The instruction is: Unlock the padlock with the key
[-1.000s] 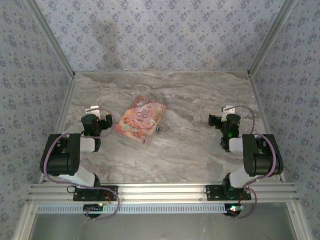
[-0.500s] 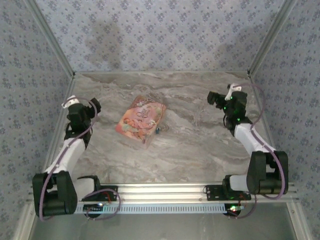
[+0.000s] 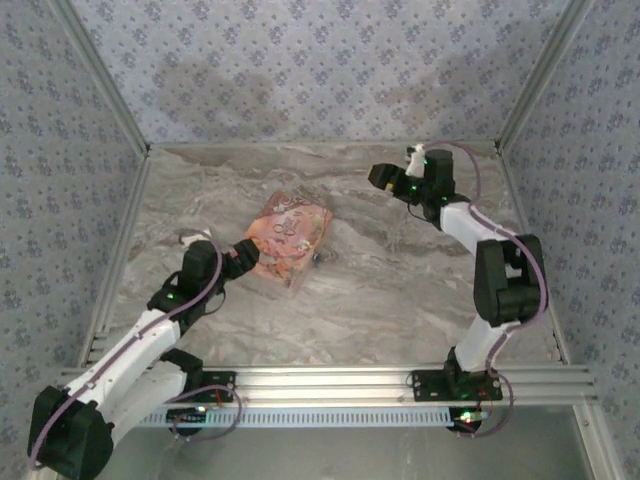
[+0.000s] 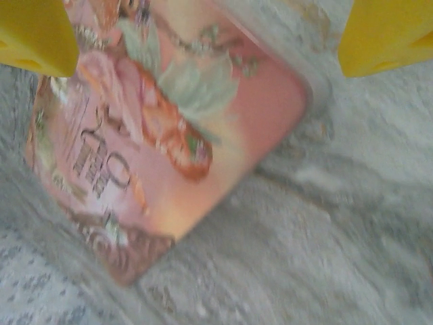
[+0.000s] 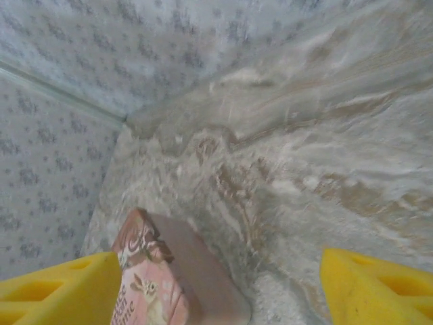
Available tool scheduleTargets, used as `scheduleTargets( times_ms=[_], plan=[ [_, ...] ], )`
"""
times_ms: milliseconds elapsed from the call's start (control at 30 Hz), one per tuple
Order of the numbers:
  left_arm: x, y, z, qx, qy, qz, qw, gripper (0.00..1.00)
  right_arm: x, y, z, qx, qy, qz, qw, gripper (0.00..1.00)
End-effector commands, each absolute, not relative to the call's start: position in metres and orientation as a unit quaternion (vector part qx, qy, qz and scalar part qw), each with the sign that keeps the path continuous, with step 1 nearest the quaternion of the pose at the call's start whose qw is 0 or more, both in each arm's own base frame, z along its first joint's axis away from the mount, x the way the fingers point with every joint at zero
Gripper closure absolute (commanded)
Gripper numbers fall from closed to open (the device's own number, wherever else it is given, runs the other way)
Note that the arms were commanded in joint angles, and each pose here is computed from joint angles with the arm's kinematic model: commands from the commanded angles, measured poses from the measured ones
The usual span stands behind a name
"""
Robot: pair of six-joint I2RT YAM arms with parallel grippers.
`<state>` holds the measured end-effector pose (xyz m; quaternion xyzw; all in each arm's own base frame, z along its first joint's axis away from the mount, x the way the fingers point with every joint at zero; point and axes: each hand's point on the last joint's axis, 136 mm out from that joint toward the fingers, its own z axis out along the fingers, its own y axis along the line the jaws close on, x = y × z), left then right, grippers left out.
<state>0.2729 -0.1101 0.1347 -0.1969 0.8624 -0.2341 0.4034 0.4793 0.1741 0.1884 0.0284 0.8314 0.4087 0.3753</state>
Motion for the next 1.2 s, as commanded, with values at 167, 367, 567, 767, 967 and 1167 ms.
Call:
scheduleTargets(
  times_ms=[167, 367, 567, 767, 967, 1167],
  plan=[
    [0.277, -0.14, 0.132, -0.201, 0.857, -0.265, 0.394, 0.02, 0.478, 0.263, 0.148, -0.044, 0.861, 0.441, 0.252, 0.27],
    [0.289, -0.15, 0.129, -0.195, 0.86, -0.267, 0.388, 0.02, 0.469, 0.299, 0.129, -0.077, 0.869, 0.442, 0.21, 0.33],
    [0.292, -0.153, 0.128, -0.193, 0.86, -0.267, 0.389, 0.03, 0.452, 0.311, 0.117, -0.099, 0.872, 0.443, 0.183, 0.39],
    [0.298, -0.16, 0.13, -0.182, 0.862, -0.272, 0.388, 0.1, 0.436, 0.31, 0.113, -0.115, 0.875, 0.439, 0.17, 0.46],
    [0.308, -0.17, 0.133, -0.169, 0.866, -0.274, 0.384, 0.13, 0.413, 0.297, 0.112, -0.117, 0.88, 0.428, 0.168, 0.47],
    [0.318, -0.186, 0.132, -0.151, 0.872, -0.286, 0.369, 0.15, 0.377, 0.273, 0.1, -0.102, 0.889, 0.413, 0.169, 0.48]
  ],
)
